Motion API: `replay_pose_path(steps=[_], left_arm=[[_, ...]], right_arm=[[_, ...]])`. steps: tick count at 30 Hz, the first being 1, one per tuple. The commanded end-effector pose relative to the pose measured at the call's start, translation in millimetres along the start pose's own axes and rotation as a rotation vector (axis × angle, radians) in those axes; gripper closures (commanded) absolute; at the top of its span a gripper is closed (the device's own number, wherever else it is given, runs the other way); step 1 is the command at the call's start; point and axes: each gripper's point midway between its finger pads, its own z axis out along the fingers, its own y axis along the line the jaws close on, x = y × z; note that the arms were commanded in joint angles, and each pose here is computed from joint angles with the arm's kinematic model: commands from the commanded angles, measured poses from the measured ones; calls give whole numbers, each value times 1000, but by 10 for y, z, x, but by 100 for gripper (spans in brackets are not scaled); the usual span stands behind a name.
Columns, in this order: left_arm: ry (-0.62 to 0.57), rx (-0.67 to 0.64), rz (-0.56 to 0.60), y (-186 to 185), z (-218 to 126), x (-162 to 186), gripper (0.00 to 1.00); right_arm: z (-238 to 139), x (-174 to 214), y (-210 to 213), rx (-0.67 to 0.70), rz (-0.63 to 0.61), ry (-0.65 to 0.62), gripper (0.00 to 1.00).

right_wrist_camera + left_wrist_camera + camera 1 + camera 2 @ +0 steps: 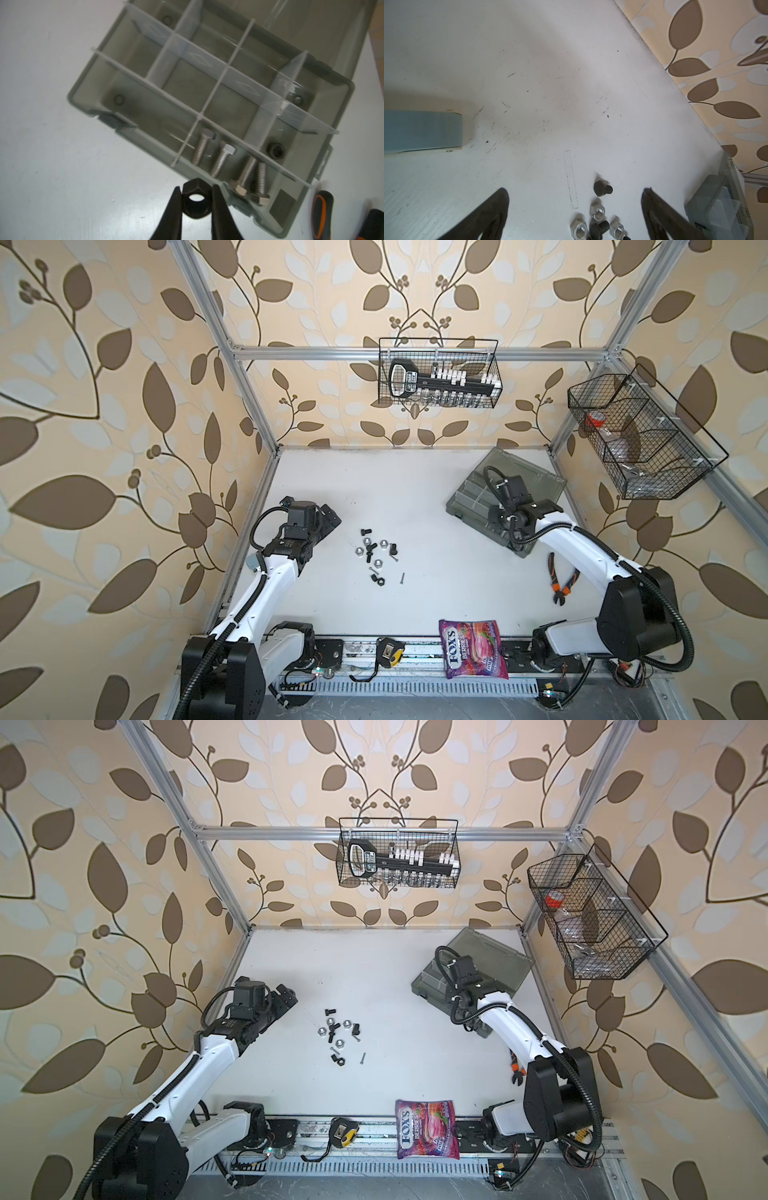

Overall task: Sort the screws and nuts into containers
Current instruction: 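Carry the black nut into the same compartment and release it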

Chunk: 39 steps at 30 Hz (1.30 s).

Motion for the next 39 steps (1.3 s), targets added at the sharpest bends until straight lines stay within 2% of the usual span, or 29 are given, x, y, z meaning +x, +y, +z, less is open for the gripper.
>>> replay_pose_path(steps=[1, 5, 10, 16, 27, 30, 39], left_arm=[[-36, 28, -2, -105, -59, -112, 1], [-33, 33, 1, -119, -59, -109, 1], [-32, 32, 1, -114, -60, -105, 1], [-31, 32, 3, -114, -52, -102, 1], [-25, 35, 3, -124, -40, -98, 1], [-26, 32, 3, -118, -37, -99, 1], [-24, 31, 5, -123, -30, -100, 1]], right_arm=[[11, -98, -272, 14, 121, -44, 98], [77, -193, -520, 24, 217, -73, 97], [195, -209, -731, 56, 272, -64, 97], [351, -158, -883, 83, 297, -37, 95], [624, -24, -878, 81, 307, 21, 89], [674, 0, -882, 85, 311, 34, 85], [656, -5, -893, 88, 316, 30, 62]])
